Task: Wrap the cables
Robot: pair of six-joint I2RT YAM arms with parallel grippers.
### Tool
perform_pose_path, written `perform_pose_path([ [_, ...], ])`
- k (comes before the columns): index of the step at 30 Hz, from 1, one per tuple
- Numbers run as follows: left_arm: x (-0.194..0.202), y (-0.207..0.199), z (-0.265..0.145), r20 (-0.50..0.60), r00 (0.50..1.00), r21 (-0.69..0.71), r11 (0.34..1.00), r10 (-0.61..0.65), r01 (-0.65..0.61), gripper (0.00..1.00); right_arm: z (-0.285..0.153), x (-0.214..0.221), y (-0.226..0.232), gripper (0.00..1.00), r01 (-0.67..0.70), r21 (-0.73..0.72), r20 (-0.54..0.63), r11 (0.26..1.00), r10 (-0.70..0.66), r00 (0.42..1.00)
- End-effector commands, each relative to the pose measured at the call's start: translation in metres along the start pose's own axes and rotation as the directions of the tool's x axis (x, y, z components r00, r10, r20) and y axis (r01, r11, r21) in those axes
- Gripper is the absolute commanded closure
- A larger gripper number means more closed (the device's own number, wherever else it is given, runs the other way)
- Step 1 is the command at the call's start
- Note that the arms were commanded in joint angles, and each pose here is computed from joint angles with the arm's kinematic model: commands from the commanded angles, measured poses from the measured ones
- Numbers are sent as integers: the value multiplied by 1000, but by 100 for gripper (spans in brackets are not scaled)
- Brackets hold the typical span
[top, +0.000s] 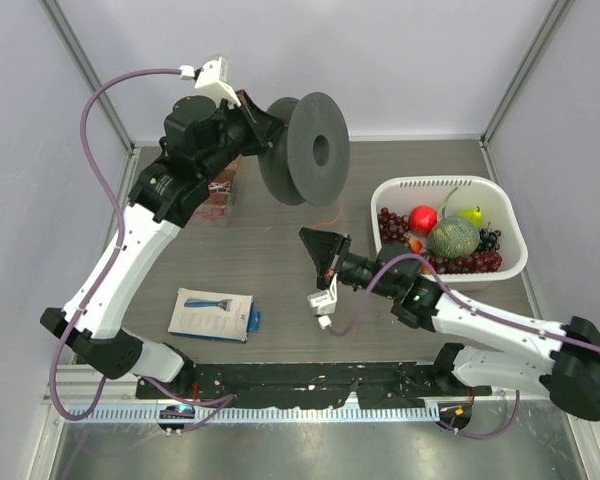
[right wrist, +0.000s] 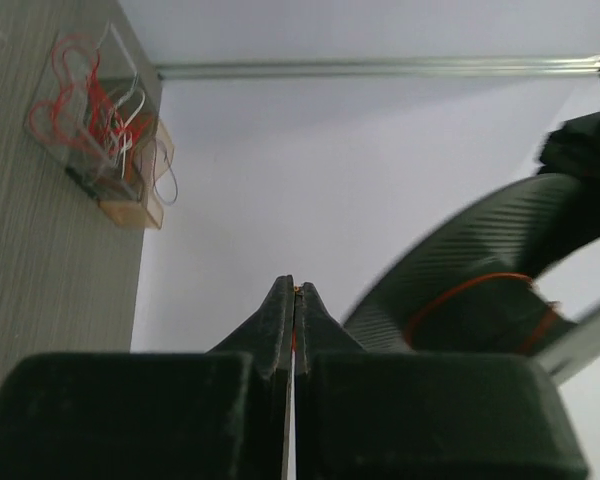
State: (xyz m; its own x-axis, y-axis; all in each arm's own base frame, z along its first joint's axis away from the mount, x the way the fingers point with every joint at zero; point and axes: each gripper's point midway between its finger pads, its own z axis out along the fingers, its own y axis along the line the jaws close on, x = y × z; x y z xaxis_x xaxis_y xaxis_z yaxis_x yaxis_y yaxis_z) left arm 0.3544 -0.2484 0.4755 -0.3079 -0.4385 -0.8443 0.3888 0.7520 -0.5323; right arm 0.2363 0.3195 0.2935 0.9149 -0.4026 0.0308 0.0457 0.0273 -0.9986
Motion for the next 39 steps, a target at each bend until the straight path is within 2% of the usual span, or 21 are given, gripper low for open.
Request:
perform_pose_path([
  [1,-16,1,1,93,995,0,999,47,-47,100,-13,-34,-25,99,-223,-90,143,971,234,962],
  [3,-6,5,7,76,995,-2,998,61,-61,100,-17,-44,-37,99,-315,-132,171,940,335,927],
  [7,12,14,15,37,996,-14,996,84,-83,100,-15,-52,-72,99,-487,-119,197,865,501,843],
  [9,18,19,17,22,996,-23,996,90,-89,100,-9,-51,-96,99,-635,-104,189,765,642,743],
  [13,32,24,19,-6,996,-26,995,92,-93,100,5,-42,-139,99,-770,-37,193,637,760,620],
  [18,45,24,21,-36,995,-17,995,94,-94,100,17,-42,-161,99,-827,-24,228,561,809,542],
  [24,56,25,15,-57,992,2,993,115,-115,100,28,-8,-191,99,-876,118,221,469,847,483],
  [28,64,24,10,-54,986,21,988,157,-156,100,32,20,-209,99,-912,188,223,364,889,401],
  [30,65,27,8,-36,983,16,983,182,-181,100,34,33,-212,99,-935,216,221,281,919,327],
  [32,65,31,5,-24,979,8,980,200,-200,100,35,47,-212,99,-941,247,212,231,935,285],
  [36,63,27,0,25,961,37,960,276,-277,100,35,73,-205,99,-936,318,171,153,961,216],
  [39,61,21,-6,75,925,61,924,373,-378,100,32,97,-196,99,-923,371,143,98,976,161],
])
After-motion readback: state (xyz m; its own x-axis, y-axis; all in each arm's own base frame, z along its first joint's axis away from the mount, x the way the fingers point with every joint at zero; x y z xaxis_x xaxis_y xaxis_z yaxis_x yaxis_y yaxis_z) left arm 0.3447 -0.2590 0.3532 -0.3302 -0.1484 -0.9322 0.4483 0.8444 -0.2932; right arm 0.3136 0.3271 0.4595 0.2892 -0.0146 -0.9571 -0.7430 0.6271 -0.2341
